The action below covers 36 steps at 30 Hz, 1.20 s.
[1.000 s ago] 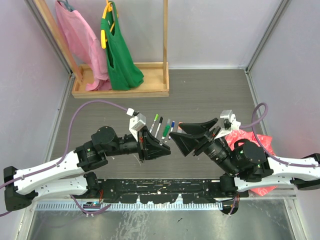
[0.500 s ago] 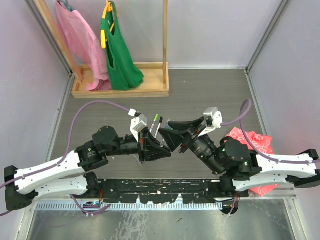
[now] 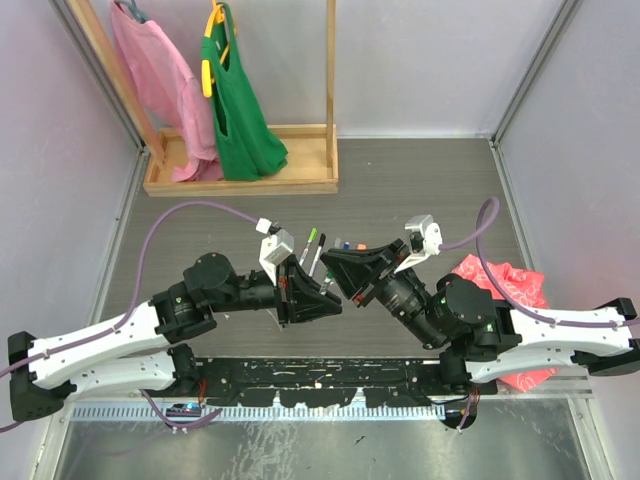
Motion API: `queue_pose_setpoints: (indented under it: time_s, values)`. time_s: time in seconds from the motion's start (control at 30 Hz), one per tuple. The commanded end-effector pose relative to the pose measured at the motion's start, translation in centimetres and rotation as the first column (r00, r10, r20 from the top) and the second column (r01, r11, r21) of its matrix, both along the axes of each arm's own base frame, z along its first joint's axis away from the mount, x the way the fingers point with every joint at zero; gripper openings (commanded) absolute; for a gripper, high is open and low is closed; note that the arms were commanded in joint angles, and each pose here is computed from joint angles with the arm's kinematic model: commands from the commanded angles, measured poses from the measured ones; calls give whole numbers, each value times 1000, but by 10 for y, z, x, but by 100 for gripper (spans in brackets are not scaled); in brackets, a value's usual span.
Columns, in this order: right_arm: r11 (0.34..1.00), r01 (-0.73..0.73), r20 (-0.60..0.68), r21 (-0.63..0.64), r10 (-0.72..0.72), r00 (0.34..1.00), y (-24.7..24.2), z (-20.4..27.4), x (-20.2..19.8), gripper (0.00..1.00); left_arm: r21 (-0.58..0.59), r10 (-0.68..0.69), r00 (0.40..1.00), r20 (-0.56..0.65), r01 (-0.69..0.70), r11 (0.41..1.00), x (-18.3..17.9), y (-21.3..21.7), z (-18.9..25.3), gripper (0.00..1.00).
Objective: Insert the pens into the pen caps
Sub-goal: Press the pen cap onto the pen.
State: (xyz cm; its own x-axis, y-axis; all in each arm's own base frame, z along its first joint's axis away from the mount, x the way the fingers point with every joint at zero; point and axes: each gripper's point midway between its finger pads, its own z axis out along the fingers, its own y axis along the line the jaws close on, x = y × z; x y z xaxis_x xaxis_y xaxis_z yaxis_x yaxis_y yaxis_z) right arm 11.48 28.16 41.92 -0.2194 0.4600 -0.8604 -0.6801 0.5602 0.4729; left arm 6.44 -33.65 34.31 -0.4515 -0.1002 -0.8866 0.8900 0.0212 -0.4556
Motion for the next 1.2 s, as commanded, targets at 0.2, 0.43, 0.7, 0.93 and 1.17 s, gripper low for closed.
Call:
queue_pose_setpoints:
  time_s: [0.2, 0.43, 0.7, 0.93, 1.17]
  values:
    - [993, -20, -59, -117, 13, 998, 18, -50, -3, 0, -111, 132, 989, 59, -125, 986, 18, 14, 40, 0]
    - [959, -150, -212, -239, 99, 972, 48, -134, -24, 0, -192, 260, 961, 98, -238, 952, 34, 31, 72, 0]
    - [922, -246, -337, -299, 139, 931, 62, -214, -70, 0, -258, 324, 937, 131, -283, 924, 43, 38, 100, 0]
    - [899, -276, -367, -341, 143, 919, 67, -242, -95, 0, -292, 347, 929, 132, -298, 909, 48, 39, 112, 0]
    - [923, -208, -315, -324, 102, 944, 57, -220, -82, 0, -288, 341, 932, 119, -297, 911, 46, 42, 108, 0]
